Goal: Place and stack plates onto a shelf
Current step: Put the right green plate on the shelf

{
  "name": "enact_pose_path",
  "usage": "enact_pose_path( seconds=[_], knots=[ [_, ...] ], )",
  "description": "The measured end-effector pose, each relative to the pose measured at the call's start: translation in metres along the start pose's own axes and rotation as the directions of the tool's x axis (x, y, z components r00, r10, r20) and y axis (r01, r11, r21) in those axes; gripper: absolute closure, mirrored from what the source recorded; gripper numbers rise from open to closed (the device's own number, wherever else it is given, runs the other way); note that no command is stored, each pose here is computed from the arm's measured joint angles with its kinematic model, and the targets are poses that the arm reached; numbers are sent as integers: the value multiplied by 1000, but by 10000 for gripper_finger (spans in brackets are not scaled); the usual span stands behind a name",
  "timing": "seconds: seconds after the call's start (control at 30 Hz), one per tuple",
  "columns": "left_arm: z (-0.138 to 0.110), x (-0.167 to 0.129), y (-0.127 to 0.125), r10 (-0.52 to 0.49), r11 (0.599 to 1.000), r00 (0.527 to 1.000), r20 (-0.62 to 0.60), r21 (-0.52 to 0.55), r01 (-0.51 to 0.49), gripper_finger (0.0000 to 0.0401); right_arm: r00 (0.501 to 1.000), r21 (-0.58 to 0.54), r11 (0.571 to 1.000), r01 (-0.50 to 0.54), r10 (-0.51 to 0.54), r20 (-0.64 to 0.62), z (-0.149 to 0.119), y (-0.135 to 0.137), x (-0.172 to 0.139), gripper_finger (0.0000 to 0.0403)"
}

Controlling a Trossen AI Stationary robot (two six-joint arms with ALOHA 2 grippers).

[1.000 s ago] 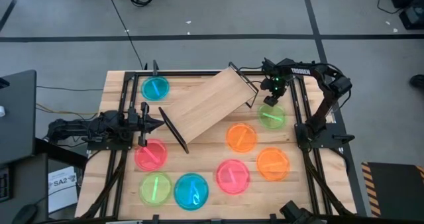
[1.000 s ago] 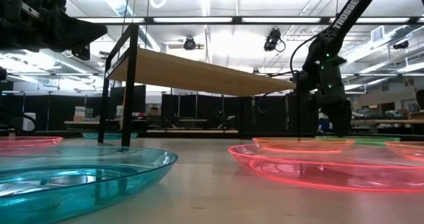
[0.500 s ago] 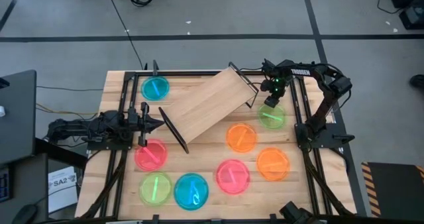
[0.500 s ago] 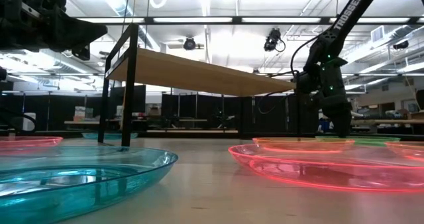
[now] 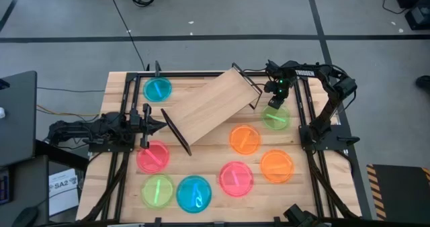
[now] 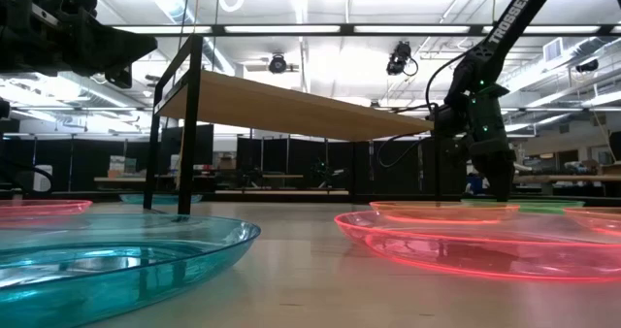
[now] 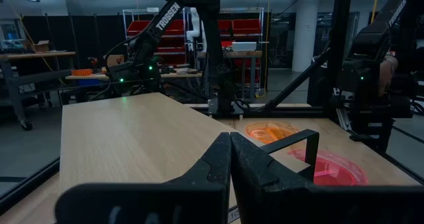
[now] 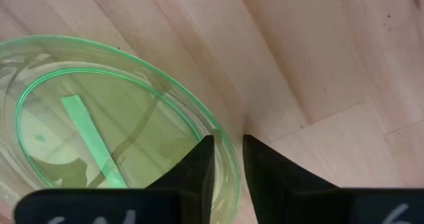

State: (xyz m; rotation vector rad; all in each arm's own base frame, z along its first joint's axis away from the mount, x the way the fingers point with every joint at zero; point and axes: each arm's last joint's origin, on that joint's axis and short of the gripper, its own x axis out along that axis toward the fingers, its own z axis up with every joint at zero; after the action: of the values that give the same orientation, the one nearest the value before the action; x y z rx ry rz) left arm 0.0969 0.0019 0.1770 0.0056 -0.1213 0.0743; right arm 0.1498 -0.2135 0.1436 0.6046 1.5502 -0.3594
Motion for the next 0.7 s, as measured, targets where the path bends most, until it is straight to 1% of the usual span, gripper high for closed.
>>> enact_pose_path(
  seconds=[0.5, 0.7],
  knots=[
    [0, 0, 0, 0, 1000, 1000, 0, 0, 0, 388, 1000, -7, 1000, 1, -1, -1, 0, 0, 0, 384],
    [0, 0, 0, 0, 1000, 1000, 0, 0, 0, 388, 1000, -7, 1000, 1, -1, -1, 0, 0, 0, 394]
  ],
)
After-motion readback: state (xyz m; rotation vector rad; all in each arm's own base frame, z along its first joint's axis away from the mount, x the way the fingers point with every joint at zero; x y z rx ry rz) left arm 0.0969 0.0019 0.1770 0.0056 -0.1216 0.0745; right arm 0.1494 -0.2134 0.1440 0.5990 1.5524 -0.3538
